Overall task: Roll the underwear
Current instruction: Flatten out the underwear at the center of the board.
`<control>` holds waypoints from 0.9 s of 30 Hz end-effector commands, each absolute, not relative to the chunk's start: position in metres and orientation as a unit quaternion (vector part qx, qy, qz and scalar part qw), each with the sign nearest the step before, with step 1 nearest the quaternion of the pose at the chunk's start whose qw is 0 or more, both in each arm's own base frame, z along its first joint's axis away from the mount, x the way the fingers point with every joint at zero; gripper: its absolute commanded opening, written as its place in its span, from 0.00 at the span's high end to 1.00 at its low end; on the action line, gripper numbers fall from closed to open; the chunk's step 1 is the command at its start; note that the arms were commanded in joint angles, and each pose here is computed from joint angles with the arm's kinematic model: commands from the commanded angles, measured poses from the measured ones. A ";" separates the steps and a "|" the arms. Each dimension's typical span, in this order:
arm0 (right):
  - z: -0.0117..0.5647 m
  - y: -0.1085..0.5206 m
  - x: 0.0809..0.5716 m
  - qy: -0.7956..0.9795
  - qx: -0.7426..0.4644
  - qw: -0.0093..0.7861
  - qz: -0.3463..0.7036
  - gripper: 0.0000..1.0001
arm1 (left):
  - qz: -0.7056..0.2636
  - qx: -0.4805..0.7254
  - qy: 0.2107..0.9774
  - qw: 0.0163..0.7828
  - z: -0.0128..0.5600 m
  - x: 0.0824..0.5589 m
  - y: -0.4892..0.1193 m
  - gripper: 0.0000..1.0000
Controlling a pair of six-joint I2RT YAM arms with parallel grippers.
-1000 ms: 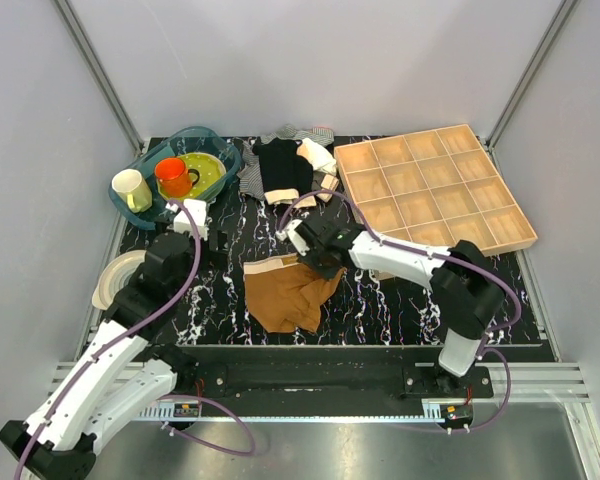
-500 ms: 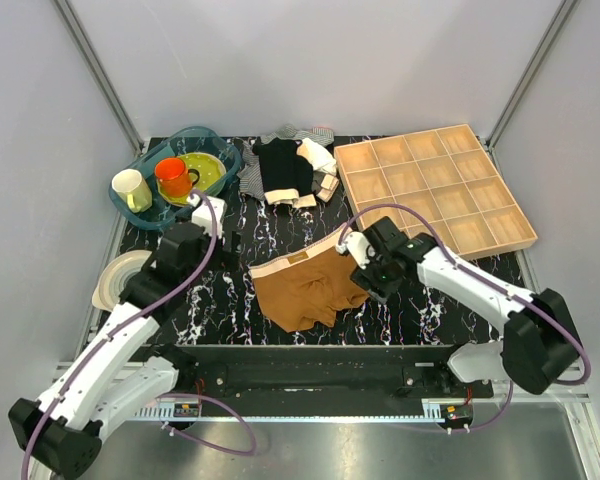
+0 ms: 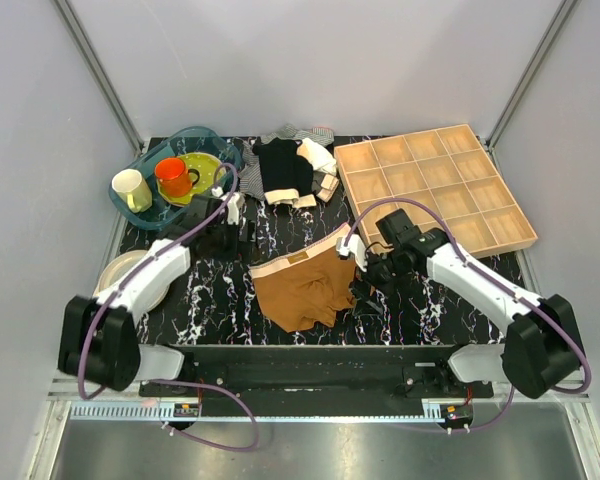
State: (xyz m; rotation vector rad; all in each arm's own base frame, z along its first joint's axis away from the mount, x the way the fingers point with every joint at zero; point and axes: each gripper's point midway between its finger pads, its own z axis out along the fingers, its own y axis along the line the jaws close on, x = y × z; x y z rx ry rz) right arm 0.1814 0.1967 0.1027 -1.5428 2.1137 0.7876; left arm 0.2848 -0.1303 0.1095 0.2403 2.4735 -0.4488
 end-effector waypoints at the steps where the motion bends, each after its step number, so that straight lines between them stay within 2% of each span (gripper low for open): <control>1: 0.132 0.230 0.182 0.681 -0.590 0.239 0.363 0.02 | -0.257 0.089 0.935 0.229 0.099 0.284 -0.165 0.07; 4: 0.138 0.233 0.181 0.676 -0.588 0.245 0.370 0.02 | -0.252 0.076 0.946 0.188 0.079 0.279 -0.165 0.18; 5: 0.141 0.232 0.181 0.675 -0.589 0.253 0.367 0.02 | -0.246 0.071 0.952 0.170 0.069 0.277 -0.164 0.24; 15: 0.143 0.227 0.188 0.686 -0.581 0.273 0.342 0.01 | -0.194 0.059 0.973 0.113 0.032 0.271 -0.158 0.43; 18: 0.143 0.228 0.188 0.686 -0.582 0.274 0.341 0.01 | -0.202 0.065 0.972 0.100 0.028 0.268 -0.163 0.52; 21: 0.143 0.227 0.189 0.687 -0.582 0.275 0.338 0.01 | -0.207 0.067 0.971 0.096 0.027 0.268 -0.165 0.65; 22: 0.143 0.227 0.188 0.687 -0.582 0.275 0.338 0.01 | -0.203 0.066 0.972 0.099 0.028 0.270 -0.163 0.80; 24: 0.143 0.227 0.188 0.687 -0.582 0.275 0.338 0.01 | -0.189 0.060 0.975 0.105 0.029 0.272 -0.155 1.00; 27: 0.143 0.227 0.189 0.686 -0.583 0.277 0.336 0.00 | -0.163 0.034 0.975 0.145 0.043 0.289 -0.133 1.00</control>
